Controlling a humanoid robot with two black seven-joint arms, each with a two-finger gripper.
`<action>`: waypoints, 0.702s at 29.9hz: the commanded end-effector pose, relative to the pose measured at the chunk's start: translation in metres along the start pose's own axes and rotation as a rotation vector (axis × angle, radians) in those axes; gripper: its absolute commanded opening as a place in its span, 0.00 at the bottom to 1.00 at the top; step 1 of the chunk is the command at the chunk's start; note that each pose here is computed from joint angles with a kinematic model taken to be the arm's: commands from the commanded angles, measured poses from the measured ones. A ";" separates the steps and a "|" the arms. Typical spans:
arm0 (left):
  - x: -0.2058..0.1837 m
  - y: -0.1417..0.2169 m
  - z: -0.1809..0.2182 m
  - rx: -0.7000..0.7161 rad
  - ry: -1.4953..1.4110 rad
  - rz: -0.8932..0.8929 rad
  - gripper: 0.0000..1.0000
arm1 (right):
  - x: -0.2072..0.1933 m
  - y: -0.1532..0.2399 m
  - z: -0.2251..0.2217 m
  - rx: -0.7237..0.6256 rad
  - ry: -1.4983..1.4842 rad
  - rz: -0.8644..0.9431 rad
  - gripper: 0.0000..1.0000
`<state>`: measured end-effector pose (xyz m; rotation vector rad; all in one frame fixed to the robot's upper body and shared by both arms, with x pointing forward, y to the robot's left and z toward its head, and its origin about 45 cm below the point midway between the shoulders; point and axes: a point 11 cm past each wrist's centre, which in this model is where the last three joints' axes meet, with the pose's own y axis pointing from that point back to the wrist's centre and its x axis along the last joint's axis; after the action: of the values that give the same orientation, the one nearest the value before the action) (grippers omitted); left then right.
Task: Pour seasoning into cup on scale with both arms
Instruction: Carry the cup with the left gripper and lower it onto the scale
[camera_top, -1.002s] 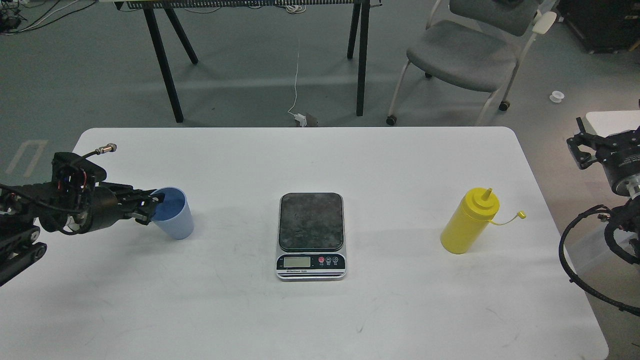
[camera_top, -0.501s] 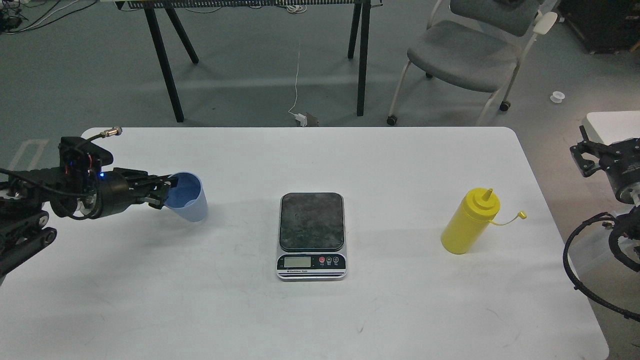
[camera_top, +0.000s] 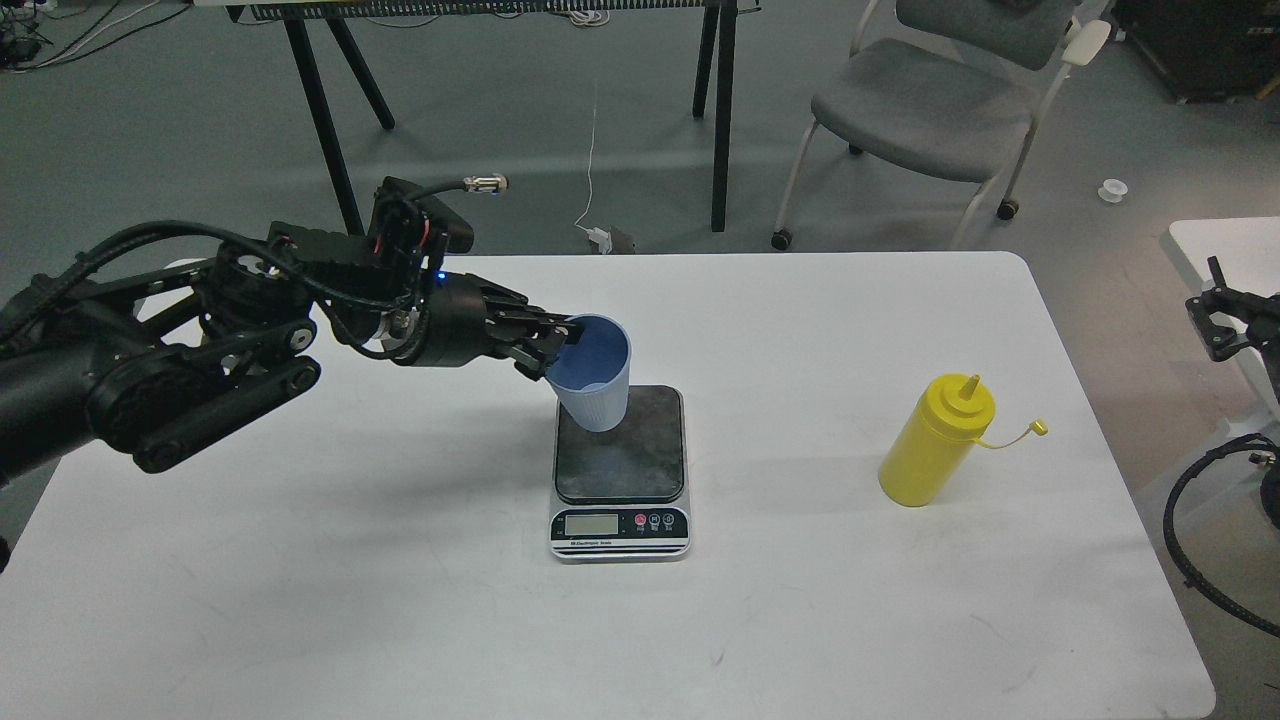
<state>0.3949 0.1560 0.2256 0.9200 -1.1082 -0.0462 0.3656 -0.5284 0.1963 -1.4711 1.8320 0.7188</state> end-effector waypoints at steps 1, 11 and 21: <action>-0.003 -0.022 0.014 -0.016 -0.004 -0.026 0.00 | 0.001 0.001 -0.001 0.000 0.002 0.002 1.00; -0.013 -0.025 -0.005 0.028 0.049 -0.045 0.05 | 0.001 0.000 -0.007 0.009 0.008 0.001 1.00; -0.016 -0.025 -0.005 0.025 0.053 -0.053 0.10 | 0.001 0.001 -0.013 0.016 0.017 0.003 1.00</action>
<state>0.4019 0.1503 0.1981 0.9658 -1.0407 -0.0472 0.3627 -0.5383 0.2036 -1.4696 1.8479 0.6933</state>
